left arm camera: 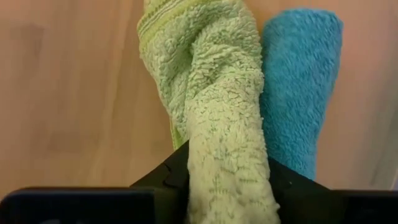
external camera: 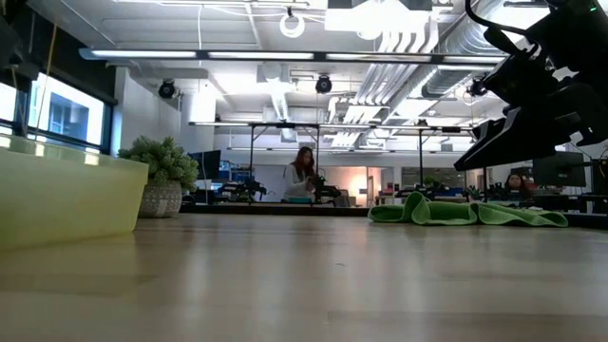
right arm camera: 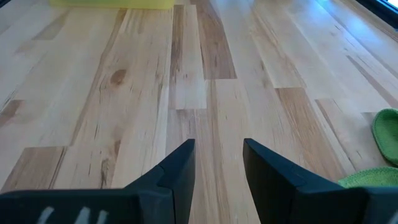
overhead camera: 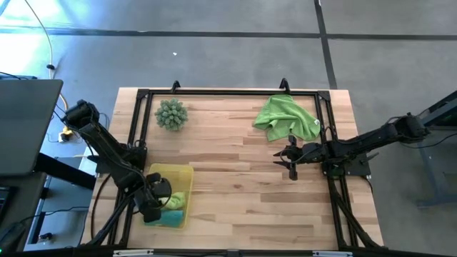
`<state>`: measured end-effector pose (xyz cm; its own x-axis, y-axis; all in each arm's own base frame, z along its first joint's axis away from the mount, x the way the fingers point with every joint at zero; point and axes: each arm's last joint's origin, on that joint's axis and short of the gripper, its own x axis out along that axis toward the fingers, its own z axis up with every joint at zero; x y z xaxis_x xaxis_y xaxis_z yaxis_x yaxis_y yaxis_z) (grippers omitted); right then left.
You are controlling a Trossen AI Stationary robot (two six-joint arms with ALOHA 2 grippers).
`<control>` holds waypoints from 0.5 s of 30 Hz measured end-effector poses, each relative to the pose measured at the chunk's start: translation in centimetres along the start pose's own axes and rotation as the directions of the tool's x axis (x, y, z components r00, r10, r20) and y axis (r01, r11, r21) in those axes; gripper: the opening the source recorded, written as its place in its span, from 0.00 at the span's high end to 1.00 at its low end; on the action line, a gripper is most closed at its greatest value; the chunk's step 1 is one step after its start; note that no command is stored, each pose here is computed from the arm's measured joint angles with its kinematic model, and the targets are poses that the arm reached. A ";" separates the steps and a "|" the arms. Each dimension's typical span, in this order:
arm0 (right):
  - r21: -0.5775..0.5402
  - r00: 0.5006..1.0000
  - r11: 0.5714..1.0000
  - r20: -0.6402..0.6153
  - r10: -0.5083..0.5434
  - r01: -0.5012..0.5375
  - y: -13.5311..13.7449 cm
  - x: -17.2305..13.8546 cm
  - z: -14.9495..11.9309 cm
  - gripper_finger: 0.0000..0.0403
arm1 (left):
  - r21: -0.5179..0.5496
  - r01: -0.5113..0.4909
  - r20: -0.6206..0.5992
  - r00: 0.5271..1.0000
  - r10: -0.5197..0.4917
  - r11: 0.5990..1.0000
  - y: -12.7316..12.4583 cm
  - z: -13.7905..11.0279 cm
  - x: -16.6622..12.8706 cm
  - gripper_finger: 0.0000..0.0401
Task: Roll microfiber towels into tight, uniform cylinder then place into a basket
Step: Put the light green towel into the yellow bin
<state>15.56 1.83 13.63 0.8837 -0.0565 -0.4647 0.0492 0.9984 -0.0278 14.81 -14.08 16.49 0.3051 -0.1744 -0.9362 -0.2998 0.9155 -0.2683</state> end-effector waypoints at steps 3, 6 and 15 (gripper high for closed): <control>0.000 1.000 1.000 0.000 0.000 0.000 0.0 0.0 0.0 0.68 | -0.008 -0.005 0.007 1.000 0.005 1.000 0.2 0.3 0.0 0.72; 0.000 1.000 1.000 0.000 0.000 0.000 0.0 0.0 0.0 0.68 | -0.012 -0.009 0.013 1.000 0.009 1.000 0.4 0.7 0.1 0.68; 0.000 1.000 1.000 0.000 0.000 0.000 0.0 0.0 0.0 0.68 | -0.080 -0.006 0.020 1.000 0.008 0.997 0.6 1.3 0.1 0.64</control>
<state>15.56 1.83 13.63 0.8835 -0.0567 -0.4650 0.0494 0.9984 -0.0279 15.84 -13.03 16.52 0.3205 -0.1601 -0.9336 -0.3731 0.8846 -0.2798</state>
